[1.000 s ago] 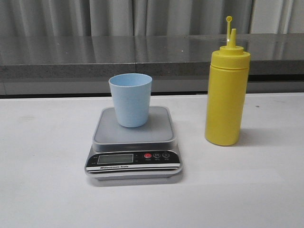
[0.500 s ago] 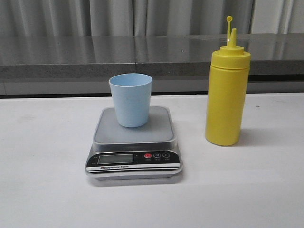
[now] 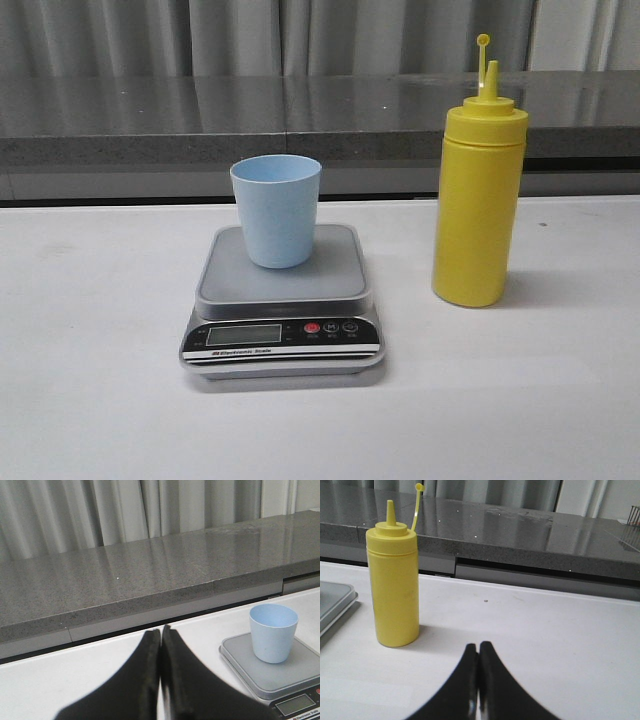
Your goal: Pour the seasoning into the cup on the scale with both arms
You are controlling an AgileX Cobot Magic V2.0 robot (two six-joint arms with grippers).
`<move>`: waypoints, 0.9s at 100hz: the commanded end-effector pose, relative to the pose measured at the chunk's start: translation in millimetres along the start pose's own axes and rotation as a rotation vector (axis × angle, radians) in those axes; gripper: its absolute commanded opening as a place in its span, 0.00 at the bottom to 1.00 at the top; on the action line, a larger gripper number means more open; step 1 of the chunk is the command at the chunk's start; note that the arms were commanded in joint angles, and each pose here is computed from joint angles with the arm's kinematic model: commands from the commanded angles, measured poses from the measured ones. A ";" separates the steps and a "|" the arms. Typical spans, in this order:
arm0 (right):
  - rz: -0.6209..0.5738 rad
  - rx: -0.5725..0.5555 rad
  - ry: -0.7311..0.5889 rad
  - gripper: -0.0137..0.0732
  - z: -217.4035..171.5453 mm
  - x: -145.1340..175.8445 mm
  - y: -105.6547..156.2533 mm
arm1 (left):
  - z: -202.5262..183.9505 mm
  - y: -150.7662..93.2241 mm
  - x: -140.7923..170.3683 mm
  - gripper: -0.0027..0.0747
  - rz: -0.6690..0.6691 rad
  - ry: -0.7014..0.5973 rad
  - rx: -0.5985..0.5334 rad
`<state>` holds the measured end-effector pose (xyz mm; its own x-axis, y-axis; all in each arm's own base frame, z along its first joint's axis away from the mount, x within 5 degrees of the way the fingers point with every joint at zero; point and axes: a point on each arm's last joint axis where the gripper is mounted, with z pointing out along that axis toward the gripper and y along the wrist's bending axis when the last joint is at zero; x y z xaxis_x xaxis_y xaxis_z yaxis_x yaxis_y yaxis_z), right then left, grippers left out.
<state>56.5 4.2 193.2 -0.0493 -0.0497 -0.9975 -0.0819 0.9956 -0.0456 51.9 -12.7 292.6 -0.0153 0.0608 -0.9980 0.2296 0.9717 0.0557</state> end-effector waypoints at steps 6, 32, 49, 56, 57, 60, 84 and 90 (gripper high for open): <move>-0.011 0.005 -0.103 0.08 -1.7 -8.6 -0.2 | -0.5 2.9 -13.3 0.01 0.018 -0.092 -0.041; -0.011 0.005 -0.103 0.08 -1.7 -8.6 -0.2 | 2.5 9.3 12.8 0.01 0.012 -0.091 -0.177; -0.011 0.005 -0.103 0.08 -1.7 -8.6 -0.2 | -3.6 7.4 38.3 0.01 0.018 -0.109 -0.193; -0.011 0.005 -0.103 0.08 -1.7 -8.6 -0.2 | -5.5 6.6 49.3 0.01 0.033 -0.112 -0.196; -0.011 0.005 -0.103 0.08 -1.7 -8.6 -0.2 | -5.3 6.5 51.6 0.01 0.032 -0.108 -0.196; -0.011 0.005 -0.103 0.08 -1.7 -8.6 -0.2 | -6.4 6.0 55.4 0.01 0.033 -0.115 -0.196; -0.011 0.005 -0.102 0.08 -1.6 -8.6 -0.2 | -0.3 5.9 75.7 0.01 0.033 -0.115 -0.196; -0.011 0.005 -0.102 0.08 -1.6 -8.6 -0.2 | 0.5 5.9 78.2 0.01 0.034 -0.126 -0.197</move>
<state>56.5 4.2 193.6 -0.0451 -0.0494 -0.9978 -0.0820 0.9956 -0.0456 55.7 -2.5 199.0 -0.0604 0.0931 -0.9938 0.0501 0.9947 0.0902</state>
